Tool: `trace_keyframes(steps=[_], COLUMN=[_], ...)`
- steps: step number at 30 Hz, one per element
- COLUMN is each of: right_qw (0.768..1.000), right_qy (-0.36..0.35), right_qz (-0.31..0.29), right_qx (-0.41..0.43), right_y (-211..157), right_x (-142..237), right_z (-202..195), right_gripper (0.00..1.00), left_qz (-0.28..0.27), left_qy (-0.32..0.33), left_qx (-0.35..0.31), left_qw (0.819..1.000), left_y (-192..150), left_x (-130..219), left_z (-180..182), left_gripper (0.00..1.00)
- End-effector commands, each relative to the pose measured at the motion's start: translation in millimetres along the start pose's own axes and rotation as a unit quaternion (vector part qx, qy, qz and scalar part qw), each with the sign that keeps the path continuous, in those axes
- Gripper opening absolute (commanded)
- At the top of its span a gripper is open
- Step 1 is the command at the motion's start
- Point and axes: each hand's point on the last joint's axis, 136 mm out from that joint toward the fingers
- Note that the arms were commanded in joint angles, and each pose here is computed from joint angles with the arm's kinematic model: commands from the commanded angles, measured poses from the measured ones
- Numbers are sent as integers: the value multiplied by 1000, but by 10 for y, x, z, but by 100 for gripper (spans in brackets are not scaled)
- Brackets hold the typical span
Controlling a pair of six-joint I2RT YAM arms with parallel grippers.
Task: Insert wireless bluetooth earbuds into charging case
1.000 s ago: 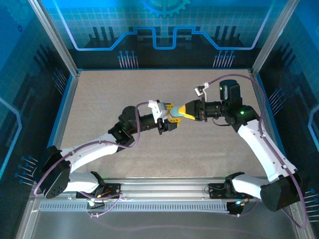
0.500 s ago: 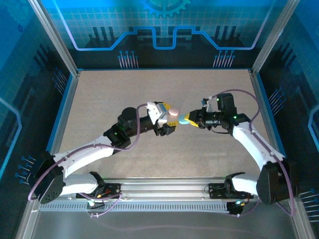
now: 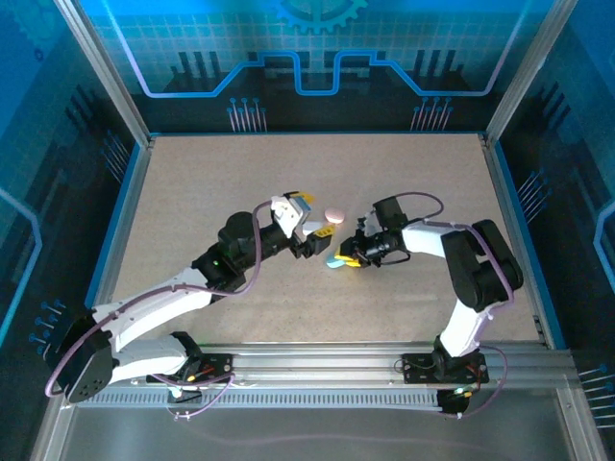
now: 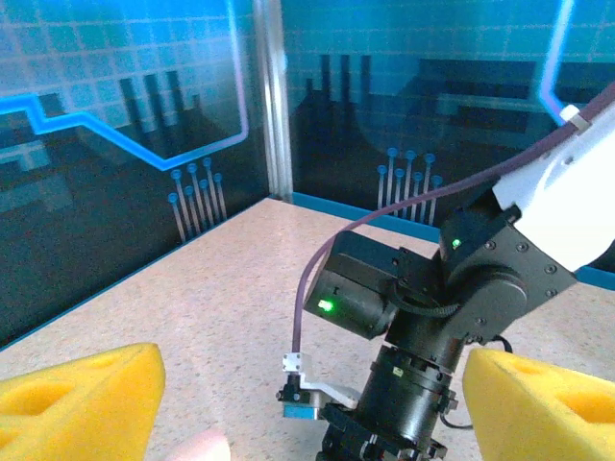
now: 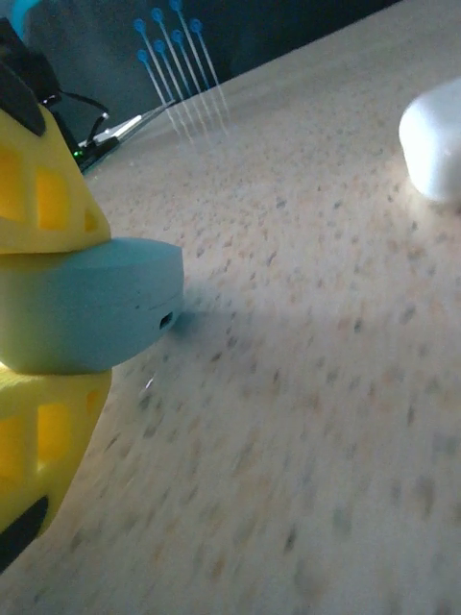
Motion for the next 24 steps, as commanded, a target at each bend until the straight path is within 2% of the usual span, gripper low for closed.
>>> trace_keyframes(steps=[1, 3, 7, 10, 12, 14, 15, 17, 20, 22, 24], right_qw=[999, 999, 992, 982, 968, 941, 920, 871, 798, 776, 768], right_qy=[-10, -29, -83, -117, -140, -177, -201, -247, -293, -291, -285], right_qz=[-20, -31, -79, -136, -198, -280, -326, -403, -476, -488, -483], right_qx=[30, 31, 45, 52, 59, 66, 84, 135, 226, 274, 309], right_y=[115, 134, 211, 319, 424, 563, 639, 756, 963, 1121, 1237], right_x=[-87, -52, 222, 607, 983, 1404, 1619, 1957, 2140, 2043, 1913], right_z=[32, -42, -153, -186, -197, -258, -292, -318, -406, -485, -499], right_gripper=[32, 45, 56, 61, 64, 65, 66, 67, 74, 77, 76], left_qz=[15, 28, 79, 128, 175, 224, 244, 265, 261, 267, 265], left_qy=[60, 91, 180, 261, 323, 369, 390, 411, 415, 413, 408], left_qx=[15, 29, 64, 88, 95, 96, 96, 100, 111, 114, 108], left_qw=[998, 995, 978, 953, 925, 897, 883, 867, 864, 863, 867], left_y=[-56, -160, -526, -899, -1214, -1498, -1645, -1886, -2115, -2322, -2433], left_x=[119, 181, 422, 759, 1059, 1344, 1471, 1649, 1711, 1687, 1616], left_z=[249, 390, 795, 1170, 1397, 1558, 1614, 1691, 1745, 1784, 1810], left_gripper=[83, 84, 88, 92, 97, 99, 99, 99, 99, 99, 99])
Point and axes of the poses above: each hand's point on the last joint's axis, 136 mm out from that joint toward the fingers, its own x axis back along the fingers, its own z axis along the line the jaws close on, y = z × x, and after that the axes turned 15 degrees about -x, right-handed
